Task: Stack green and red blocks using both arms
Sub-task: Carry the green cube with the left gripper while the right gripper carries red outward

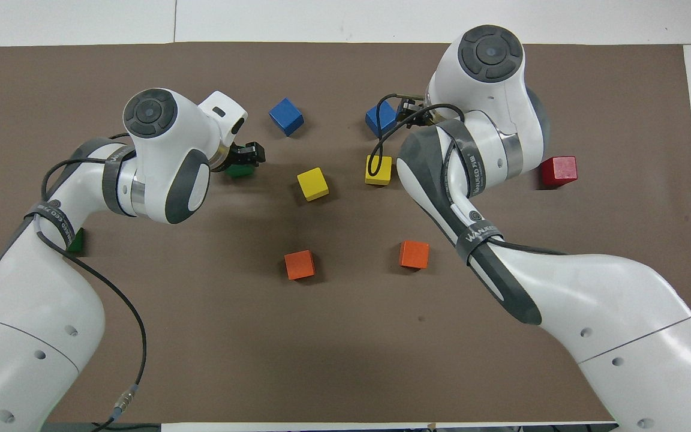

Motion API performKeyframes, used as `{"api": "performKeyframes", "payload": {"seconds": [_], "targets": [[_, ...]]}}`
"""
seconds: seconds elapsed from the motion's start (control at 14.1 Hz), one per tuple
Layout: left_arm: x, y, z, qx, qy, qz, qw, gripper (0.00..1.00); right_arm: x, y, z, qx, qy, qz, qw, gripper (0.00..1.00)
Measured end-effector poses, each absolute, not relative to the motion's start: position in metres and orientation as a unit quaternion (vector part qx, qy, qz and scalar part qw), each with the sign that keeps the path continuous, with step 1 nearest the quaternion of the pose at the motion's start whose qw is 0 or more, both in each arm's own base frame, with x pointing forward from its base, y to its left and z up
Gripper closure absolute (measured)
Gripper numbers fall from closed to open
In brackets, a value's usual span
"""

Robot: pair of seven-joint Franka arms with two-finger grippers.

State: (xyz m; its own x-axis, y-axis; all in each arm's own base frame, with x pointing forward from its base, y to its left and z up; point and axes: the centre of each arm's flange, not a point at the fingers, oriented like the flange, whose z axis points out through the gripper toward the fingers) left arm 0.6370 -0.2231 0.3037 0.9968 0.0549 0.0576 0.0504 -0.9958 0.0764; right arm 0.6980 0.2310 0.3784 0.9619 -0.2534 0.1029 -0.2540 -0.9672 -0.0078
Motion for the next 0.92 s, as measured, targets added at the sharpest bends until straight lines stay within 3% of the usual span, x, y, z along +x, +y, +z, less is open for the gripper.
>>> {"api": "performKeyframes", "payload": {"seconds": [0.07,0.21,0.28,0.57,0.92], "targets": [[0.637,-0.223,0.304,0.998,0.032,0.03,0.038,0.19,0.699,0.227,0.376,0.99,-0.131,0.05,0.002,0.09],[0.637,-0.223,0.304,0.998,0.036,0.03,0.038,0.38,0.7,0.222,0.364,0.989,-0.136,0.051,-0.001,0.1],[0.637,-0.223,0.304,0.998,0.037,0.03,0.037,0.45,0.699,0.22,0.356,0.989,-0.137,0.051,-0.002,0.02],[0.641,-0.212,0.311,0.998,0.046,0.03,0.034,0.45,0.693,0.22,0.337,0.988,-0.147,0.045,-0.022,0.0],[0.638,-0.089,0.422,0.999,0.04,0.009,0.011,0.45,0.673,0.221,0.308,0.988,-0.146,0.051,-0.029,0.0]]}}
